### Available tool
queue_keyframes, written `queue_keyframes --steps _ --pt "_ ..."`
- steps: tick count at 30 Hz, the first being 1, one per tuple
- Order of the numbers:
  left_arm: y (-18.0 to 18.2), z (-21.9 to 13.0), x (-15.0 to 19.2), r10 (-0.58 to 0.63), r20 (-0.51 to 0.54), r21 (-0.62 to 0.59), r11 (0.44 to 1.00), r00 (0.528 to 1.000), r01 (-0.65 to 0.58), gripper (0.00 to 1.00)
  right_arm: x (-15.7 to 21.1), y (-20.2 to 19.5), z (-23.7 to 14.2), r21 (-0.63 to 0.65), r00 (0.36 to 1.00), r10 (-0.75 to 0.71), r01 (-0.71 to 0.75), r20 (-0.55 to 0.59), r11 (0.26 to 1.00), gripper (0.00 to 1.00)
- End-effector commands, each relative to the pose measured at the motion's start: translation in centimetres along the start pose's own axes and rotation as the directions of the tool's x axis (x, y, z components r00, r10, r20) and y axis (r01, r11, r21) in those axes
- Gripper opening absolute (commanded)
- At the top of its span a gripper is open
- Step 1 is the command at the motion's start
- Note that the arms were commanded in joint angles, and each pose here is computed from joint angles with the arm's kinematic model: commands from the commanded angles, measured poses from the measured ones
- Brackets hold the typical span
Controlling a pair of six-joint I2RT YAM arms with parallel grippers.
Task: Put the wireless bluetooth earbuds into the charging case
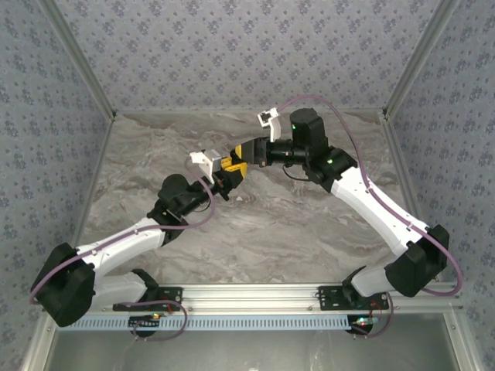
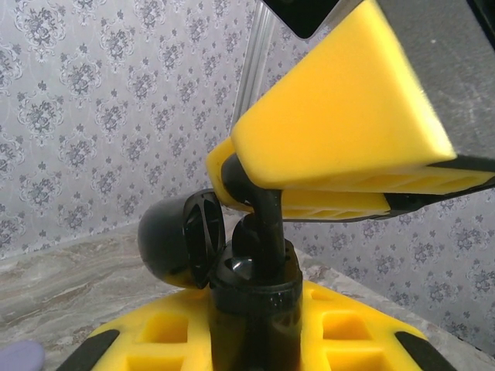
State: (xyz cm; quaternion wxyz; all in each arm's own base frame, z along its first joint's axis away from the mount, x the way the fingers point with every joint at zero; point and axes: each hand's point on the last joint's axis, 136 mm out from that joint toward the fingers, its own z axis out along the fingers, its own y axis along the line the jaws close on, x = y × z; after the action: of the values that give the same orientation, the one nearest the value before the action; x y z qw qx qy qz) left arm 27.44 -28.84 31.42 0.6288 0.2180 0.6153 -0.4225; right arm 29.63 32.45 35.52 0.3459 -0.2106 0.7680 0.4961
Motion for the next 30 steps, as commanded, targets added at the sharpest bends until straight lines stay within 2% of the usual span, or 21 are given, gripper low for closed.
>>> queue_keyframes --steps 1,12,19,22,30 --pt "-1.2 -0.4 -4.4 0.017 0.125 0.020 1.000 0.992 -0.020 0.20 -0.2 0.4 -0.8 0.032 1.000 -0.025 0.025 0.001 0.999 0.23" --pt "-1.1 -0.4 -4.2 0.021 0.120 0.015 1.000 0.993 -0.023 0.20 0.0 -0.2 -1.2 0.076 0.999 -0.033 0.033 -0.002 0.997 0.23" --pt "-1.4 -0.3 -4.1 0.022 0.116 0.031 0.999 0.993 -0.026 0.20 0.1 -0.3 -1.2 0.079 0.999 -0.035 0.035 -0.008 0.996 0.28" --pt "-1.5 -0.2 -3.9 0.022 0.108 0.041 0.999 0.994 -0.026 0.20 0.1 -0.3 -1.2 0.081 0.999 -0.037 0.037 -0.008 0.996 0.31" --pt "-1.5 -0.1 -3.5 0.022 0.093 0.045 0.999 0.995 -0.027 0.20 -0.2 -0.1 -1.8 0.108 0.998 -0.055 0.055 -0.008 0.993 0.47"
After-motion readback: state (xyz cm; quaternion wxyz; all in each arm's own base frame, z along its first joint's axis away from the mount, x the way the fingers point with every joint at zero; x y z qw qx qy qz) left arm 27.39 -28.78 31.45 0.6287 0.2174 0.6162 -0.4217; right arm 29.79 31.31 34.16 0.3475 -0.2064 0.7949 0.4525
